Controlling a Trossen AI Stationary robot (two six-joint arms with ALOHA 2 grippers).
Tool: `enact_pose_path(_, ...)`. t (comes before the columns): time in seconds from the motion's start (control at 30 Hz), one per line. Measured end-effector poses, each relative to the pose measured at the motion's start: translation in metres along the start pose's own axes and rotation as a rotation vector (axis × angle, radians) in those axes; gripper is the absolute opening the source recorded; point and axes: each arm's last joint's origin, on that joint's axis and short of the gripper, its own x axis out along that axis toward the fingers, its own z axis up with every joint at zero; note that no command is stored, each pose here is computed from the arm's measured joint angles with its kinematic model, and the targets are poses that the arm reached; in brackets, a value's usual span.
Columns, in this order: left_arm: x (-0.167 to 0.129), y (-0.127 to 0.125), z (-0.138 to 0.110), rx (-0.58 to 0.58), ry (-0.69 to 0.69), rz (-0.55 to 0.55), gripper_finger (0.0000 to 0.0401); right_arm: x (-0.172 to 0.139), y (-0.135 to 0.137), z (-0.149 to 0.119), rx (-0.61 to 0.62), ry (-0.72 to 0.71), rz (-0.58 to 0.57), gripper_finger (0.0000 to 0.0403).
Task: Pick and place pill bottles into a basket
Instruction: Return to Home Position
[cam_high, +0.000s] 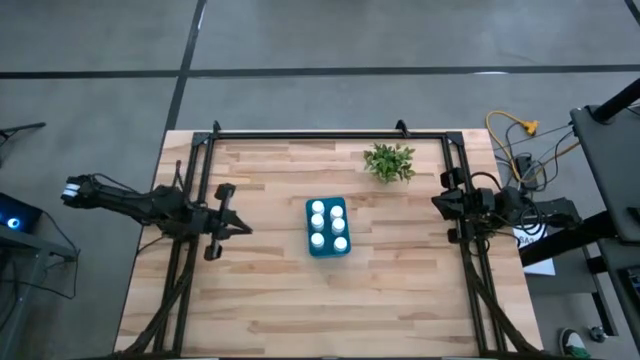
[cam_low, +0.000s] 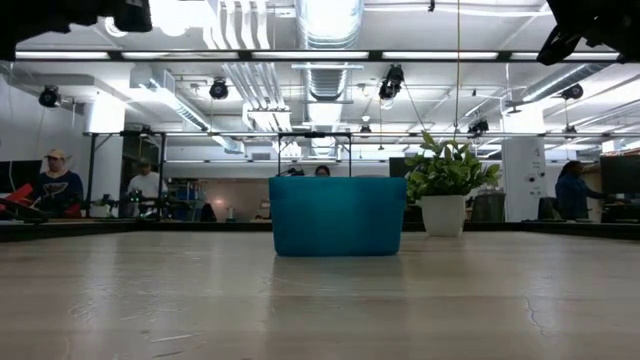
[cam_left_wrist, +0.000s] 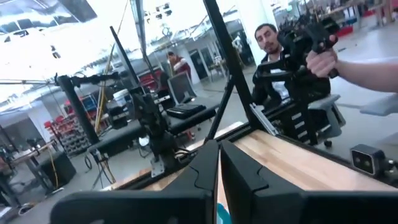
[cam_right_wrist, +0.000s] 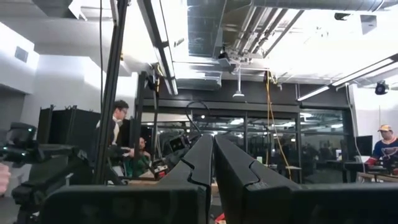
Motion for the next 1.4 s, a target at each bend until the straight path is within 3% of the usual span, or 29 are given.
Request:
enact_pose_path(0.33,-0.036,-0.006,-0.008,-0.064,-0.198,0.056,0.0001,0.0,0.0,0.0,-0.013,0.003,-0.018,0.0009)
enact_pose_path(0.5,-0.045,-0.011,-0.018,-0.064,-0.232,0.071,0.0,0.0,-0.001,0.0,-0.016,0.003,-0.023,0.0009)
enact_pose_path(0.6,-0.043,-0.013,-0.03,-0.066,-0.162,0.083,0.0,0.0,-0.001,0.0,-0.021,0.003,-0.024,0.0009)
enact_pose_path(0.73,-0.043,-0.013,-0.031,-0.057,-0.183,0.107,0.0,0.0,-0.001,0.0,-0.023,0.003,-0.027,0.0009)
enact_pose_path(1.17,-0.043,-0.018,-0.039,-0.036,-0.265,0.023,0.0,0.0,-0.001,0.0,-0.028,0.002,-0.027,0.0009)
enact_pose_path(1.4,-0.04,-0.017,-0.043,-0.034,-0.232,0.026,0.0,0.0,-0.001,0.0,-0.034,0.003,-0.026,0.0009)
